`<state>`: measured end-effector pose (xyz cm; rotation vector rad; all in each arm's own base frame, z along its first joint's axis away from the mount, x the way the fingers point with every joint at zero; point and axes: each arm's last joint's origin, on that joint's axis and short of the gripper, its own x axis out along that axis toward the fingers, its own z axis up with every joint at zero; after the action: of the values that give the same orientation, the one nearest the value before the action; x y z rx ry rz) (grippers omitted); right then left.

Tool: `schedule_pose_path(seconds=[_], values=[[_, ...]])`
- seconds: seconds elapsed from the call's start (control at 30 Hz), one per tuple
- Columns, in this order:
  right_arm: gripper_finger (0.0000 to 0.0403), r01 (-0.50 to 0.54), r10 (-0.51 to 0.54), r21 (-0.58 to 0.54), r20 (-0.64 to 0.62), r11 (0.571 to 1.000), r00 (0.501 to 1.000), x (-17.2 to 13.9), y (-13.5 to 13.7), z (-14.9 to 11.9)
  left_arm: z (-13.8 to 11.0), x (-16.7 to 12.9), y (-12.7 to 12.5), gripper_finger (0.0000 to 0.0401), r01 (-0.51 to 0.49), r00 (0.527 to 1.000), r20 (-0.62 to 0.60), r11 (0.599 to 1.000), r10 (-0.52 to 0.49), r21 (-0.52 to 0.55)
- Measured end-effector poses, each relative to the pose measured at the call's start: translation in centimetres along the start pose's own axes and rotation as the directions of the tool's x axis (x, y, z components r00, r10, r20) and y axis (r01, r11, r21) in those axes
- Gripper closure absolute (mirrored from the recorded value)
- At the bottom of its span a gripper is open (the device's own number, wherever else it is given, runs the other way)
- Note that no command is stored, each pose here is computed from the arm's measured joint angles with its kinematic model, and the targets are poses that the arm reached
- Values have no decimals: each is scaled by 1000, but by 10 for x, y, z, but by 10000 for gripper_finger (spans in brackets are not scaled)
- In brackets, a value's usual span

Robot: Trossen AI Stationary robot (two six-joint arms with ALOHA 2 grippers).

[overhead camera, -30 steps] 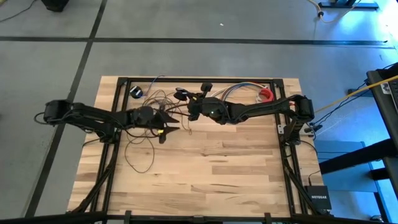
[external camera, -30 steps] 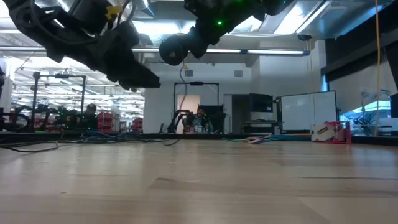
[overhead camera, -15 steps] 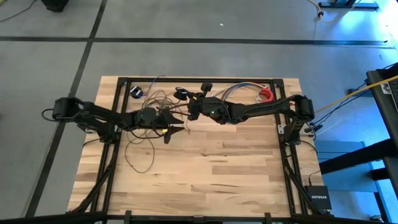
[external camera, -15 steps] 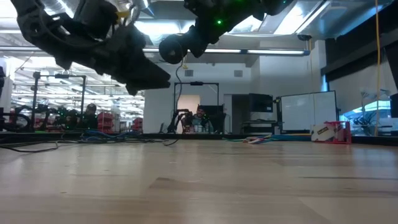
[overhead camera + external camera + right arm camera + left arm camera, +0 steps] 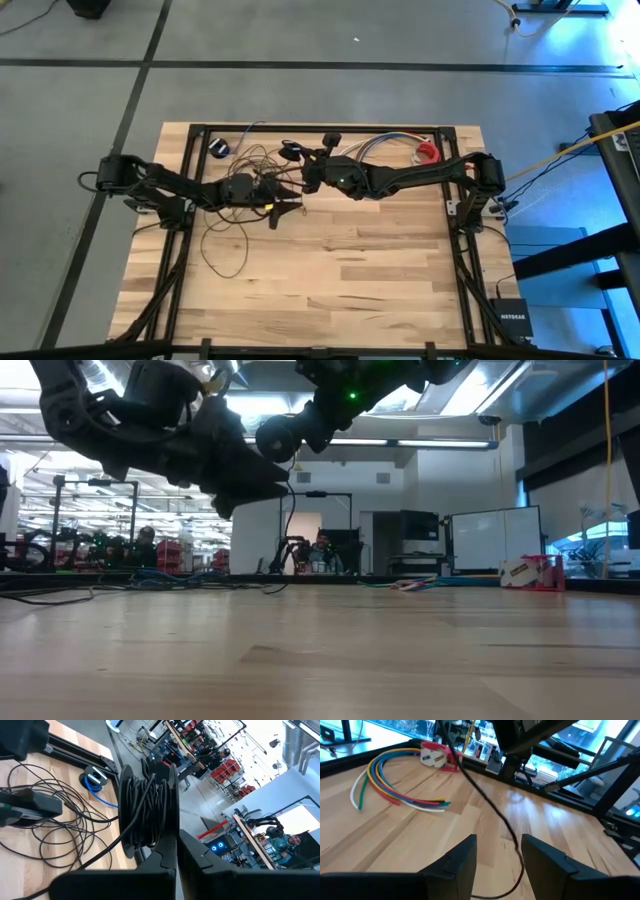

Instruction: Coiling cords

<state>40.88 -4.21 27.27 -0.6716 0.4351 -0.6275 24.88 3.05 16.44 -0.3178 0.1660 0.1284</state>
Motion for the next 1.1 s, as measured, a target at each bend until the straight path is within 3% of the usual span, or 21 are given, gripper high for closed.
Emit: schedule_pose_path(seconds=[0.3,0.57,0.9,1.1], values=[[400,-18,18,3,14,1000,1000,0,0,0,3,1,-1,262,2,1000,18,999,-3,53],[400,-58,54,43,78,997,995,0,0,4,10,4,-2,389,-6,999,44,987,-1,163],[400,-63,55,81,104,995,993,0,-1,6,20,8,-4,399,-63,995,95,970,41,236],[400,-130,101,139,199,982,975,-3,0,13,23,16,1,400,-146,987,113,943,117,298]])
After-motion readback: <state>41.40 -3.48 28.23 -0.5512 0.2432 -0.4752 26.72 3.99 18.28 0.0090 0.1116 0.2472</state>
